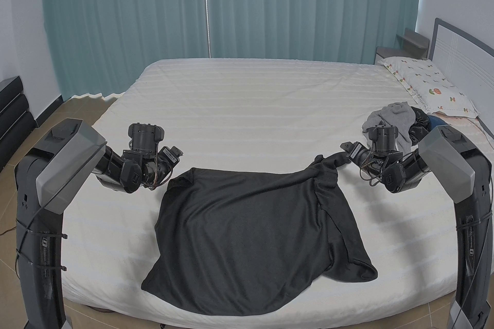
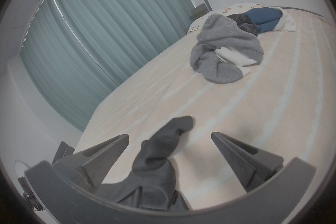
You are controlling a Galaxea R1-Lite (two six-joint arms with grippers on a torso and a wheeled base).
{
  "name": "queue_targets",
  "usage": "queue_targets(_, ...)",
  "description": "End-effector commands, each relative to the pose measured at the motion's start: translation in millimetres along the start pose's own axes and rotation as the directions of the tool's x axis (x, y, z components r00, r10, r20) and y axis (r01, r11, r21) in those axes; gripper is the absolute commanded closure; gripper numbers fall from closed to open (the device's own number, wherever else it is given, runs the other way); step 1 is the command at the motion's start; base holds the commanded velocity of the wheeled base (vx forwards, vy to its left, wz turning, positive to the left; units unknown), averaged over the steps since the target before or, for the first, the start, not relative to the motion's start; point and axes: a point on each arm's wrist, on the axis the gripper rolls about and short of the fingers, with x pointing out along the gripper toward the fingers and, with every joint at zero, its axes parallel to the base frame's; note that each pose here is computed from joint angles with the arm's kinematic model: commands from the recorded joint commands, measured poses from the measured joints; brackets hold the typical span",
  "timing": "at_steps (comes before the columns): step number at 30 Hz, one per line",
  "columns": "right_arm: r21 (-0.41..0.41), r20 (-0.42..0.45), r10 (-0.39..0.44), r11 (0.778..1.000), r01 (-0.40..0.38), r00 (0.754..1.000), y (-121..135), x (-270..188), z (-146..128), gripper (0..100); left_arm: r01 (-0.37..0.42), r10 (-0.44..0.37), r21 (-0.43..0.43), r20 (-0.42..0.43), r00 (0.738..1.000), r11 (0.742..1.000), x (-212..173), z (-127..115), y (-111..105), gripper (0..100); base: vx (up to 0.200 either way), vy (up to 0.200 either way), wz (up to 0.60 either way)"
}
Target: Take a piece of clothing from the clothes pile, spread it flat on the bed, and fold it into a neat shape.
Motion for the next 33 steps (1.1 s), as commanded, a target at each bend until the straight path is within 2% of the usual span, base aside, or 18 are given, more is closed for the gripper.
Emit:
queue_targets(1,-0.006,-0.046,0.003,1.000,-0.003,0.999,-1,-8,-8,0,-0.012,0.010,-0.026,-0.071,0.997,1.000,-14,-5,15,0,0.000,0.000,0.00)
queue_targets(4,-0.016,-0.072,0.009,1.000,-0.010,0.997,4,-9,-16,0,0.016,-0.028,-0.101,-0.124,0.992,0.995,-26,-7,19,0,0.000,0.000,0.00)
queue_targets(8,-0.039,-0.117,0.016,0.999,-0.021,0.993,12,-14,-35,0,0.026,-0.052,-0.172,-0.146,0.988,0.985,-36,-12,26,0,0.000,0.000,0.00)
queue_targets(12,-0.057,-0.145,0.022,0.998,-0.031,0.989,19,-16,-48,0,0.034,-0.060,-0.178,-0.144,0.988,0.983,-42,-18,34,0,0.000,0.000,0.00)
queue_targets(15,-0.112,-0.163,0.022,0.993,-0.040,0.986,23,-17,-60,0,0.075,-0.097,-0.180,-0.114,0.989,0.981,-51,-25,45,0,0.000,0.000,0.00)
queue_targets(17,-0.120,-0.163,0.021,0.992,-0.042,0.986,24,-17,-60,0,0.097,-0.116,-0.180,-0.099,0.988,0.979,-56,-27,47,0,0.000,0.000,0.00)
queue_targets(18,-0.163,-0.170,0.016,0.986,-0.044,0.985,23,-16,-65,0,0.106,-0.125,-0.181,-0.093,0.988,0.978,-58,-28,50,0,0.000,0.000,0.00)
queue_targets(27,-0.247,-0.211,-0.017,0.968,-0.037,0.977,17,-9,-82,0,0.122,-0.139,-0.178,-0.086,0.987,0.976,-63,-32,52,0,0.000,0.000,0.00)
queue_targets(28,-0.249,-0.212,-0.019,0.968,-0.036,0.977,16,-9,-82,100,0.121,-0.138,-0.179,-0.085,0.987,0.976,-63,-32,53,0,0.000,0.000,0.00)
queue_targets(33,-0.245,-0.198,-0.016,0.969,-0.034,0.980,16,-9,-75,100,0.116,-0.133,-0.181,-0.086,0.987,0.977,-63,-32,54,0,0.000,0.000,0.00)
